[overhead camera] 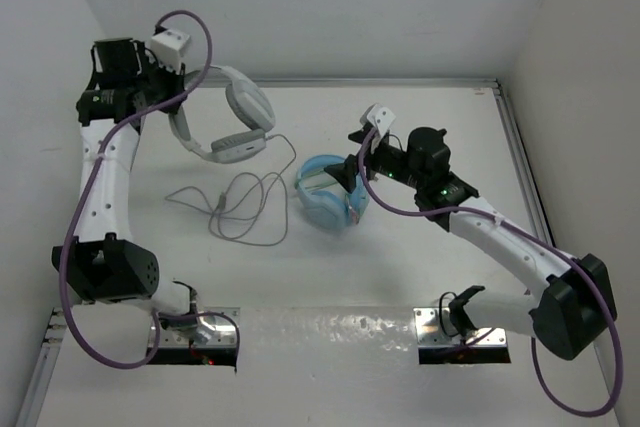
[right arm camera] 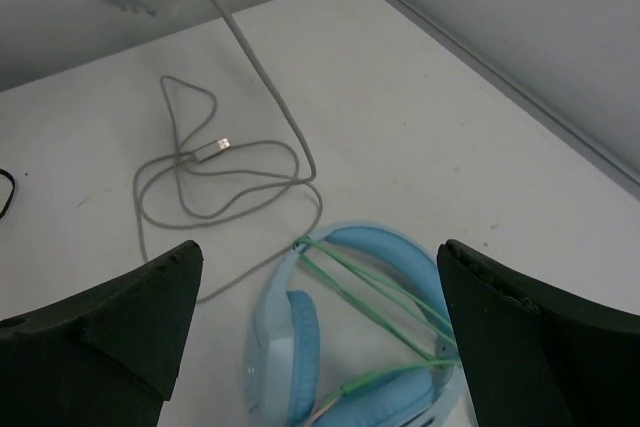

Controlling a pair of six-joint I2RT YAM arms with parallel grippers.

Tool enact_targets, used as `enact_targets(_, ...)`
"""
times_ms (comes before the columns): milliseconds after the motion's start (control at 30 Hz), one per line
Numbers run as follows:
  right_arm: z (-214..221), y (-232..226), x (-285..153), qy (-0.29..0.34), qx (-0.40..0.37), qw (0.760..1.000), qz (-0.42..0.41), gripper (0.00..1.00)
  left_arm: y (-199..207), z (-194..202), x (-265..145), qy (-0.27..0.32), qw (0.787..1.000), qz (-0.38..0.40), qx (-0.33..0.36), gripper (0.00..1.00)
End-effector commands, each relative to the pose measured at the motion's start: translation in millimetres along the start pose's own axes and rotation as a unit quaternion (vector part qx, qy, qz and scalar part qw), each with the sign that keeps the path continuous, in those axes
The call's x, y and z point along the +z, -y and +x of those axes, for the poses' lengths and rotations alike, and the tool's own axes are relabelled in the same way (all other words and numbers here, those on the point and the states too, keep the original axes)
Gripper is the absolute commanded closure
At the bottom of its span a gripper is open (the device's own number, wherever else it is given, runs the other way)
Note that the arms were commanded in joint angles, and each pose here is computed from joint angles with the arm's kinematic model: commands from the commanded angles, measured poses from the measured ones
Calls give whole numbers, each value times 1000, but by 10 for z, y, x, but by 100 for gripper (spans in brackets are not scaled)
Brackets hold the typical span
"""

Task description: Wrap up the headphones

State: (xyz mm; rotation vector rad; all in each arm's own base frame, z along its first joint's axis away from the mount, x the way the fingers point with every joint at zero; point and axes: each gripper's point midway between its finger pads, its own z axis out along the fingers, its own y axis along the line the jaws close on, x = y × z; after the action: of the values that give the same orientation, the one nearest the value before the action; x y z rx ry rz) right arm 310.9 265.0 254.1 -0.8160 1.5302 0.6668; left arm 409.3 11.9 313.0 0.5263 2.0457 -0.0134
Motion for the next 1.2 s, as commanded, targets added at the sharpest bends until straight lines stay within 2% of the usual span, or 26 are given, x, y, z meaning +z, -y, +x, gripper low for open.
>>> enact_targets(0, -526, -93, 107, 86, -32, 995, -43, 2, -5, -329, -451, 47, 994, 10, -100, 100)
enact_targets(33, -527, -111, 188, 85, -32, 994, -57, 1, -36, -421, -530, 65, 988, 12, -143, 100)
enact_targets(100, -491, -134, 288, 82, -17, 994, -70, 1, -55, -541, -579, 92, 979, 16, -178, 100)
enact_targets(167, -317, -131, 469, 71, 7, 994, -79, 1, 12, -529, -538, 98, 964, 39, -244, 100)
enact_targets(233, -344, -196, 618, 93, 27, 991, -90, 1, -25, -408, -426, 88, 945, 48, -310, 100)
enact_targets(333, -261, -198, 983, 108, 67, 989, -82, 1, 10, -208, -274, 71, 899, 100, -421, 100)
enact_targets(367, -432, -163, 1097, 134, 69, 986, -77, 2, 14, -193, -277, 70, 879, 116, -457, 100)
enact_targets(400, -197, -141, 1308, 115, 101, 986, -64, 2, -8, -158, -222, 71, 874, 116, -466, 100)
enact_targets(500, -298, -204, 1649, 139, 136, 978, -80, 4, -151, -163, -210, 84, 871, 76, -478, 100)
enact_targets(533, -63, -253, 1808, 122, 150, 977, -88, 5, -177, -182, -224, 89, 870, 70, -481, 100)
enact_targets(567, -146, -373, 1894, 137, 150, 974, -104, 5, -211, -183, -225, 92, 870, 62, -481, 100)
enact_targets(600, 60, -422, 2007, 124, 158, 974, -106, 5, -235, -178, -211, 94, 869, 57, -483, 100)
enact_targets(700, 150, -651, 2228, 134, 146, 973, -115, 4, -257, -184, -178, 100, 861, 56, -495, 100)
enact_targets(733, 404, -639, 2378, 116, 153, 977, -97, 4, -254, -187, -170, 100, 856, 58, -503, 100)
enact_targets(800, 409, -632, 2603, 116, 165, 977, -76, 5, -216, -236, -185, 108, 852, 74, -507, 100)
enact_targets(933, 802, -322, 2959, 103, 208, 972, 19, 6, -179, -314, -244, 119, 849, 86, -507, 100)
enact_targets(1067, 902, -164, 3137, 107, 228, 966, 58, 8, -147, -368, -286, 121, 848, 96, -506, 100)
enact_targets(1133, 741, -162, 3245, 128, 234, 962, 53, 8, -135, -415, -312, 127, 847, 105, -506, 100)
enact_targets(1167, 848, -145, 3311, 126, 243, 960, 61, 8, -135, -434, -321, 130, 847, 107, -505, 100)
